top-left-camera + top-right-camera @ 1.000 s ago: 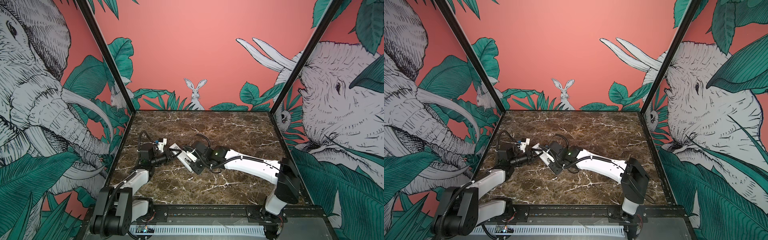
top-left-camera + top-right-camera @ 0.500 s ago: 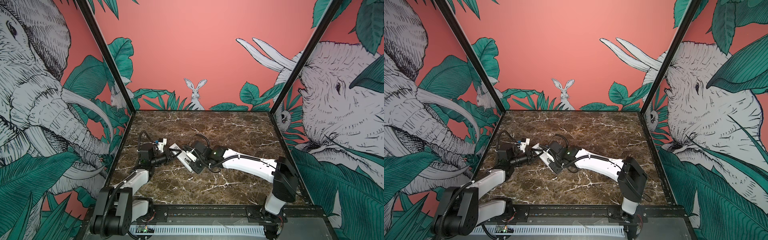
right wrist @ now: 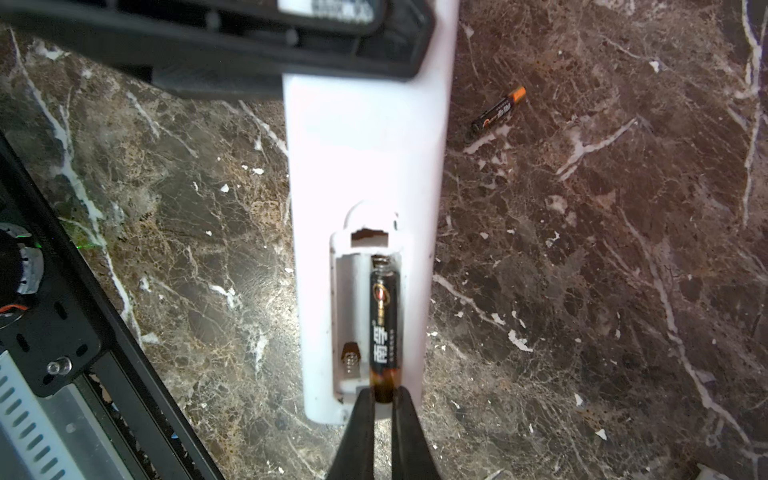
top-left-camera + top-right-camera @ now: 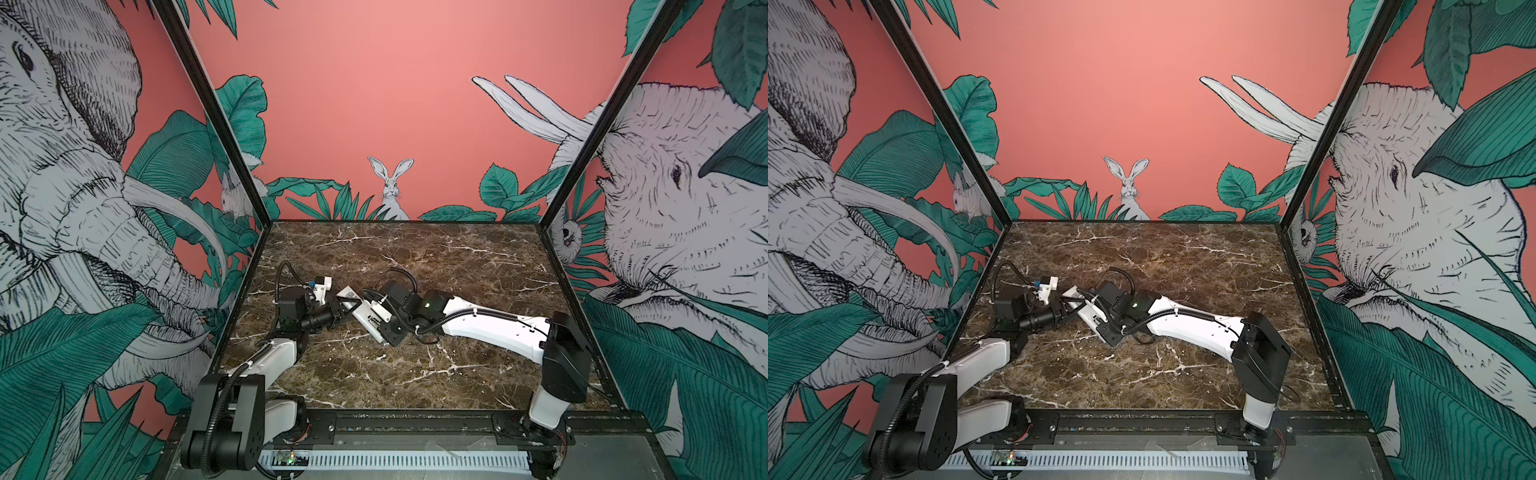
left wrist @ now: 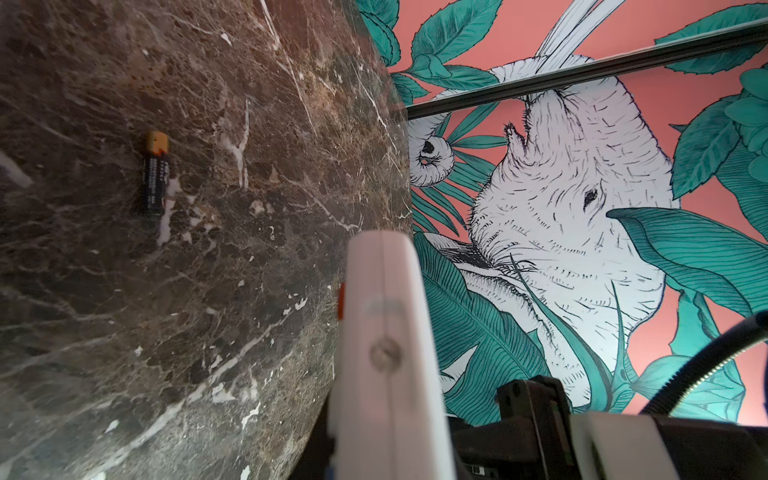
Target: Load the batteries into the remote control
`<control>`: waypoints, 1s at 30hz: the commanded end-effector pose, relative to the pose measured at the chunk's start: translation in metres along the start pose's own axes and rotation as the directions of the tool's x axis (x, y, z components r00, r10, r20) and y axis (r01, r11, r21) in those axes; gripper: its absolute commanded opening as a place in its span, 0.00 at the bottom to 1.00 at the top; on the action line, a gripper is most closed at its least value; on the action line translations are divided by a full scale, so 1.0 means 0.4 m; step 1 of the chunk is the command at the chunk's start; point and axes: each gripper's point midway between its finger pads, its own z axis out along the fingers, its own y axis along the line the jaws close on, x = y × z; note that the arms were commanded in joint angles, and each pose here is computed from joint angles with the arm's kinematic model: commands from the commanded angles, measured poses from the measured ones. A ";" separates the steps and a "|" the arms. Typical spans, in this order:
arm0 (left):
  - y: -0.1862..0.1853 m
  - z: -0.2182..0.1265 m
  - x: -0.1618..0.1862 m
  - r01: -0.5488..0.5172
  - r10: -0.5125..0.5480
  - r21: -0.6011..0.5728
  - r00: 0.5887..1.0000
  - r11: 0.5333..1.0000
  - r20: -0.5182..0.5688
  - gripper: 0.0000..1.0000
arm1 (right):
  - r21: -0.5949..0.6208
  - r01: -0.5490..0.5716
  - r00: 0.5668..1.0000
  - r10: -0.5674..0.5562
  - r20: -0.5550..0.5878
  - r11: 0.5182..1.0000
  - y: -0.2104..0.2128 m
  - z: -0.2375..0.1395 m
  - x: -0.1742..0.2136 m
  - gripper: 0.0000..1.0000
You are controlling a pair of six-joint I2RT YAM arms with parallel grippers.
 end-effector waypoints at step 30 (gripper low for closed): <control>-0.052 -0.009 -0.003 -0.047 0.047 0.060 0.999 0.997 -0.006 0.00 | 0.028 -0.008 0.999 0.009 -0.050 1.000 -0.008 0.033 -0.032 0.10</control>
